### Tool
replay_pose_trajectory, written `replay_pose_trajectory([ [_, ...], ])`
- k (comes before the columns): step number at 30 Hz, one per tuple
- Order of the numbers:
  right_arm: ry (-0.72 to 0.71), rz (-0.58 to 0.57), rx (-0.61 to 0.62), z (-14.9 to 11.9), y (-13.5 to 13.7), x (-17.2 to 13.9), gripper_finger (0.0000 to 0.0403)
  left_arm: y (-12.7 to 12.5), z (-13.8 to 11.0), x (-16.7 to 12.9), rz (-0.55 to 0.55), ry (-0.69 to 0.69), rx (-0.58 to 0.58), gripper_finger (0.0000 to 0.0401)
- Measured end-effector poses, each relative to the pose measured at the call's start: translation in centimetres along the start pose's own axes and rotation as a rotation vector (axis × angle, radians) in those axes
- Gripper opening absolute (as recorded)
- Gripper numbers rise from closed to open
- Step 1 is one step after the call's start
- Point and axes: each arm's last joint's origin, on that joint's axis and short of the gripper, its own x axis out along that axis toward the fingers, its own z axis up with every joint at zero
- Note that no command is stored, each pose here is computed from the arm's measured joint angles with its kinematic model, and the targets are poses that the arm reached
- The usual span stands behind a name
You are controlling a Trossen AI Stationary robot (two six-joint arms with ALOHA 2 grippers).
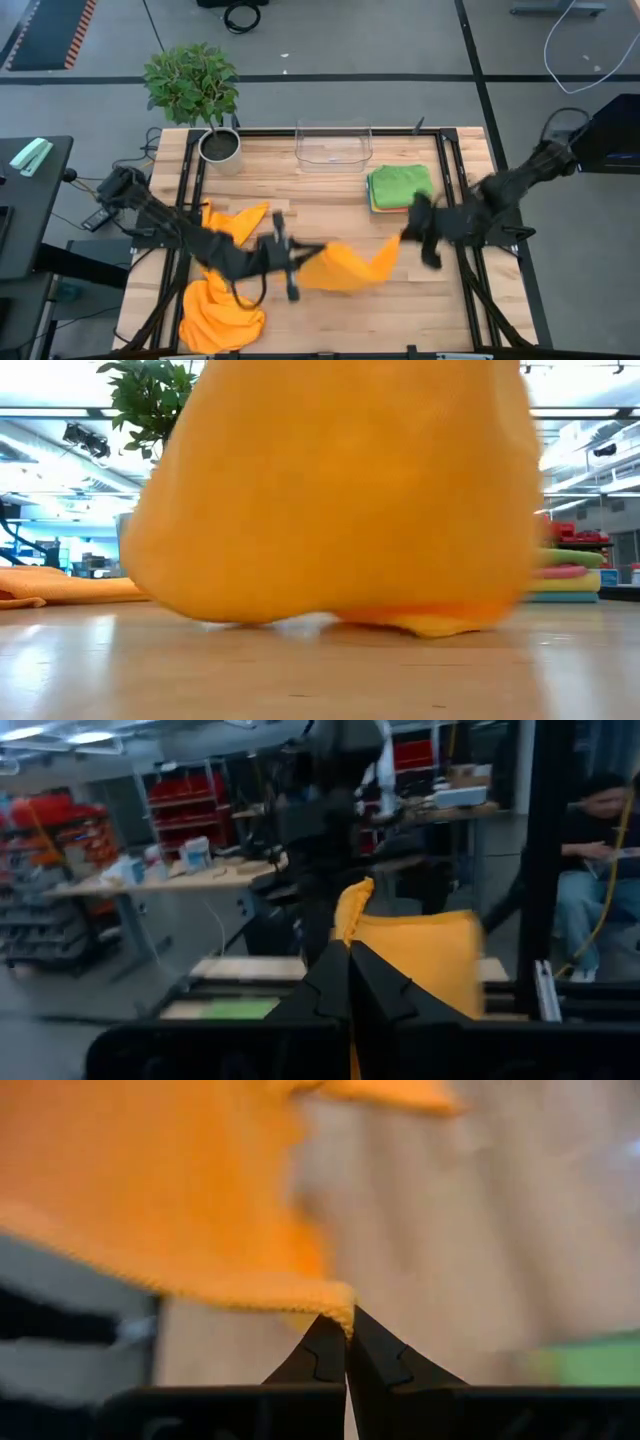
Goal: Fold microfiber towels
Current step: Fold the top right orange towel
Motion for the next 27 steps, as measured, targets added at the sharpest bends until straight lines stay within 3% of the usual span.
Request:
replay_pose_trajectory([
  [3, -0.107, -0.078, -0.035, 0.5, -2.8, -2.6, 0.0003, 3.9, 2.0, 1.8, -0.053, -0.006, -0.025, 0.0004],
  [7, -0.233, -0.167, -0.09, 2.1, -4.9, -5.5, 0.0003, 9.5, 4.6, 2.9, -0.044, -0.029, -0.11, 0.0004],
  [10, -0.302, -0.205, -0.14, 4.1, -5.1, -6.9, 0.0003, 12.5, 6.1, 3.1, -0.058, -0.084, -0.163, 0.0004],
  [14, -0.288, -0.201, -0.236, 7.0, -4.0, -6.5, 0.0003, 14.0, 6.6, 2.7, -0.09, -0.075, -0.167, 0.0004],
  [17, -0.118, -0.138, -0.268, 7.5, -2.9, -3.9, 0.0003, 13.6, 5.9, 2.2, -0.117, 0.018, -0.143, 0.0004],
  [21, 0.23, -0.056, -0.26, 5.1, -1.0, 2.0, 0.0003, 10.8, 3.0, 1.1, -0.207, 0.26, -0.14, 0.0004],
  [24, 0.386, 0.008, -0.236, 1.7, 0.9, 7.0, 0.0003, 7.2, -1.4, -0.5, -0.297, 0.407, -0.175, 0.0004],
  [27, 0.434, 0.114, -0.139, -2.4, 2.8, 11.4, 0.0003, 3.9, -6.6, -2.9, -0.325, 0.439, -0.27, 0.0004],
])
